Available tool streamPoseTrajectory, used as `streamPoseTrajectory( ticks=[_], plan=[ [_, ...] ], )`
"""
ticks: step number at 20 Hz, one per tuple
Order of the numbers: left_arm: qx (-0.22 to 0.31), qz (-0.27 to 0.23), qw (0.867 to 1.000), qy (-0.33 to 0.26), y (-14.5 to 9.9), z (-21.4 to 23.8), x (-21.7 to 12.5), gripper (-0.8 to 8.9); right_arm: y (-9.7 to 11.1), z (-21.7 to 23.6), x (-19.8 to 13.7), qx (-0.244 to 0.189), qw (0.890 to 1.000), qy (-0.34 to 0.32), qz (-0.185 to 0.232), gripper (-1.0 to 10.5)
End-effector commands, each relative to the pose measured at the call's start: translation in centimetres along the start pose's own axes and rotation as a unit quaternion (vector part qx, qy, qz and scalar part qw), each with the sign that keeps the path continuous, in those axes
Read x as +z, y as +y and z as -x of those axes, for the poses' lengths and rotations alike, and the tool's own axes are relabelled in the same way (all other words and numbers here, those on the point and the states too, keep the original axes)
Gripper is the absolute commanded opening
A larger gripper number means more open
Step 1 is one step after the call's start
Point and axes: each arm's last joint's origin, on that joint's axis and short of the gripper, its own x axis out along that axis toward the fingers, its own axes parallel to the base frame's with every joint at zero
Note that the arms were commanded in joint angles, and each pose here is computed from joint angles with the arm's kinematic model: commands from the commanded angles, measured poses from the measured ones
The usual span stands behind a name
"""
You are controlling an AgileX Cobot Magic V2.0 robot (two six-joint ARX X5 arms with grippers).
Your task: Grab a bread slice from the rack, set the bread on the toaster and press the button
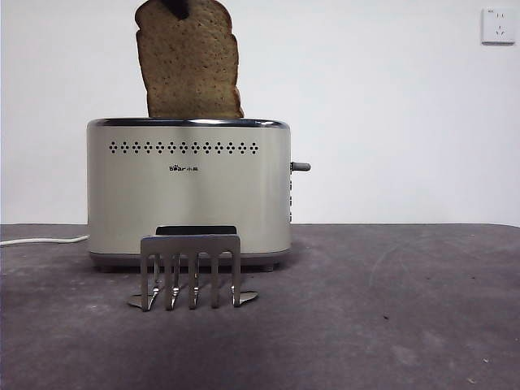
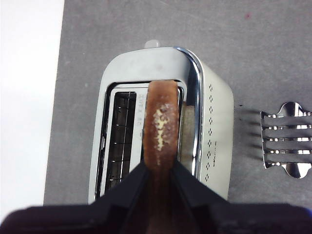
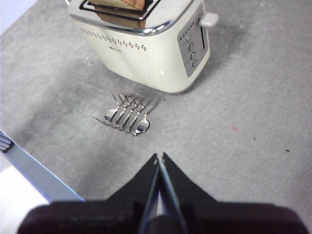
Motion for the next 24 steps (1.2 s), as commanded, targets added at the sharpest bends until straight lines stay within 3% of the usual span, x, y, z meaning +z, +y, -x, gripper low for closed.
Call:
streamPoseTrajectory(
  ticks=[1,9,12,16,24],
  plan=[
    [-0.006,0.002,1.0,0.007,0.3,-0.7,-0.6,-0.09,-0.1,-0.3,0.1,0.002,1.0,0.003,0.003,-0.1],
    [-0.051,0.021,0.998,0.01,1.0,-4.0,-1.8,-0.09,-0.5,-0.7,0.2,0.003,1.0,0.011,-0.001,-0.1],
    [-0.051,0.052,0.997,0.01,1.5,-5.8,-2.1,0.07,-0.5,-0.8,0.3,0.003,1.0,0.011,0.0,-0.1],
    [-0.032,0.1,0.995,0.005,2.0,-6.5,-2.1,3.64,-0.8,-1.2,0.7,0.002,1.0,0.002,0.005,-0.1],
    [-0.011,0.167,0.986,-0.003,2.1,-5.0,-1.9,3.82,-3.3,-4.8,2.8,0.017,1.0,-0.023,-0.011,-0.1]
  ],
)
